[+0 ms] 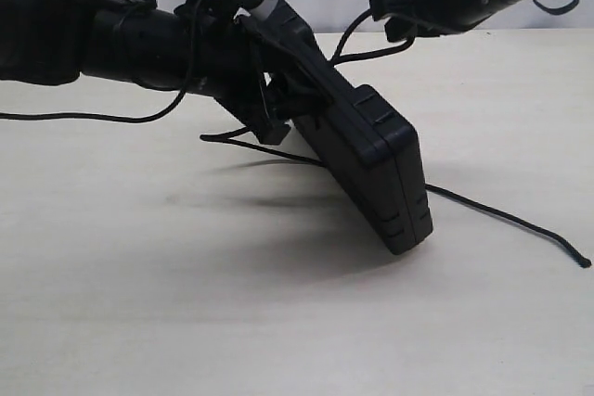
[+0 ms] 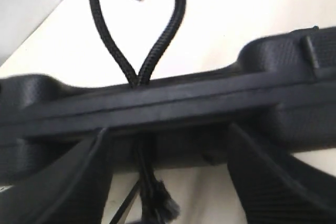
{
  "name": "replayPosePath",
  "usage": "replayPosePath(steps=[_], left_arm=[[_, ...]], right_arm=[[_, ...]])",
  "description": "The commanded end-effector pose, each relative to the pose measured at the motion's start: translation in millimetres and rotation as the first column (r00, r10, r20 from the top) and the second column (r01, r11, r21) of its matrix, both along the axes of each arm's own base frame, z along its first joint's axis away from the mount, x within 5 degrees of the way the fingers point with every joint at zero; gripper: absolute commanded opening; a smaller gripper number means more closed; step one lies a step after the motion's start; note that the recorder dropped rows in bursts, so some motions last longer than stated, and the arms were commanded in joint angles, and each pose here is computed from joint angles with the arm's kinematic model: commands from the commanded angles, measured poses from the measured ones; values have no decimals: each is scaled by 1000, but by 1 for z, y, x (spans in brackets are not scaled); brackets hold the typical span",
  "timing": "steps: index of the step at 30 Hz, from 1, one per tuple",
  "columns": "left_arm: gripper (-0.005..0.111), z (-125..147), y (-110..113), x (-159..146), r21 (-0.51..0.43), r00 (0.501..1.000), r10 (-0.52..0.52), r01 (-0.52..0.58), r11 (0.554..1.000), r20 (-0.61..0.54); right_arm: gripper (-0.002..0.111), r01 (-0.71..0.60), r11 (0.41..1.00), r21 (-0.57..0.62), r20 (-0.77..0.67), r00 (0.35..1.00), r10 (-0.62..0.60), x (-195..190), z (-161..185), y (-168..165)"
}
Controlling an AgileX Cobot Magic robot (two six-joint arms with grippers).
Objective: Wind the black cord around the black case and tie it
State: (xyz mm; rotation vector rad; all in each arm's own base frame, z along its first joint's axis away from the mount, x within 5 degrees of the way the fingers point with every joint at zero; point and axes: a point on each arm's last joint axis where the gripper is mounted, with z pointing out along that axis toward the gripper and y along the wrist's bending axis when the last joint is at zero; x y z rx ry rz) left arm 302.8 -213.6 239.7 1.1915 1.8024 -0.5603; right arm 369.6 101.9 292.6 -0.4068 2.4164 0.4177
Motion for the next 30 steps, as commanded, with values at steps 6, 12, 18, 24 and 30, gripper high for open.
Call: replayPosePath(steps=[6,12,18,24,30], left_arm=[[59,-3,3,-5,79,999,-29,30,996,-18],[59,-3,3,-5,75,999,-24,26,997,-23],[59,2,2,-8,51,999,-32,34,998,-39],[59,36,10,-24,12,998,-69,69,998,9],[59,55,22,-41,32,996,-87,88,996,-38]], right_arm=[[4,40,999,-16,55,998,-39,-3,14,-7],[4,85,995,-61,107,991,-78,-6,25,-15],[4,85,995,-55,99,992,-80,-8,26,-13],[4,81,996,-36,73,994,-79,-9,24,-11],[4,61,998,31,7,998,-62,-13,10,-5]])
